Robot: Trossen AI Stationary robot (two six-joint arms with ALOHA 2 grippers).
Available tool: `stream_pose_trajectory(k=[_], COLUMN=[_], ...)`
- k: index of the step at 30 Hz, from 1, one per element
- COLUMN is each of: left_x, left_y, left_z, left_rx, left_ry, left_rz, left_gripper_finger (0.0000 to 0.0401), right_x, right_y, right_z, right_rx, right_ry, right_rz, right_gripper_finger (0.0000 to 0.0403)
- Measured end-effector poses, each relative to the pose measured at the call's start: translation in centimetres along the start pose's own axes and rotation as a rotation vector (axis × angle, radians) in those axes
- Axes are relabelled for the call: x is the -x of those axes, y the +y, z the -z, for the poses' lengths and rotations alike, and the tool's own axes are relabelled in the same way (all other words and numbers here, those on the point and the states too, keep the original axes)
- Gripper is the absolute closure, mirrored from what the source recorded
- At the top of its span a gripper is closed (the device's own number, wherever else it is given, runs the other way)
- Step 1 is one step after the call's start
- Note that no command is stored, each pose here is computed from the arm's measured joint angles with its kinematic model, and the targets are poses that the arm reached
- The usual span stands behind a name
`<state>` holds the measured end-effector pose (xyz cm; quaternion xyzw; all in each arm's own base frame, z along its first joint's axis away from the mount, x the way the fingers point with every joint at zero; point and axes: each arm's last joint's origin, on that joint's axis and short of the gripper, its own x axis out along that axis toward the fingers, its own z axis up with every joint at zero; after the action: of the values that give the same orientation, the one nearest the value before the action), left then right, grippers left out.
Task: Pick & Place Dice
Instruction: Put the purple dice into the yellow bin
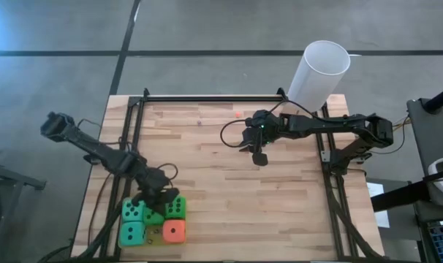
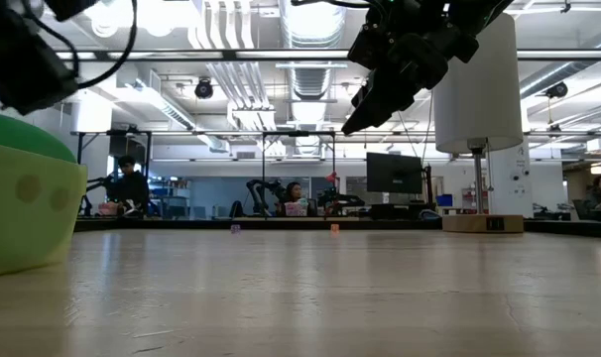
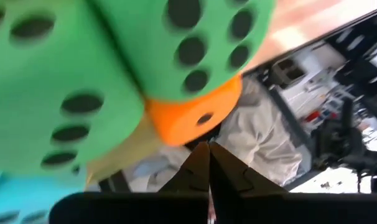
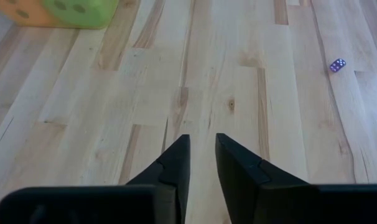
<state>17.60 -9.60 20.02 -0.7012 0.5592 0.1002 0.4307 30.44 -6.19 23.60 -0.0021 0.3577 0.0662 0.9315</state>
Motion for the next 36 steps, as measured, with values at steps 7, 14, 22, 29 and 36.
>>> stream_pose_trajectory(k=[7,14,22,29,36], left_x=[1.0,2.6,3.9,4.2,4.3], left_y=[-1.0,-2.2,-3.3,-3.4,-3.4], left_z=[-1.8,-3.9,-4.6,-4.8,-4.9], left_rx=[-0.056,-0.073,-0.091,-0.074,-0.070], left_ry=[-0.145,-0.482,-0.836,-0.961,-0.983], left_rz=[0.100,0.250,0.396,0.434,0.438], left_gripper_finger=[0.0399,0.0400,0.0390,0.0365,0.0342], right_x=[0.0,0.0,0.0,0.0,0.0], right_y=[0.0,0.0,0.0,0.0,0.0], right_z=[0.0,0.0,0.0,0.0,0.0], right_rx=[0.000,0.000,0.000,0.000,0.000], right_ry=[0.000,0.000,0.000,0.000,0.000], right_rz=[0.000,0.000,0.000,0.000,0.000], right_gripper_finger=[0.0331,0.0318,0.0311,0.0324,0.0335])
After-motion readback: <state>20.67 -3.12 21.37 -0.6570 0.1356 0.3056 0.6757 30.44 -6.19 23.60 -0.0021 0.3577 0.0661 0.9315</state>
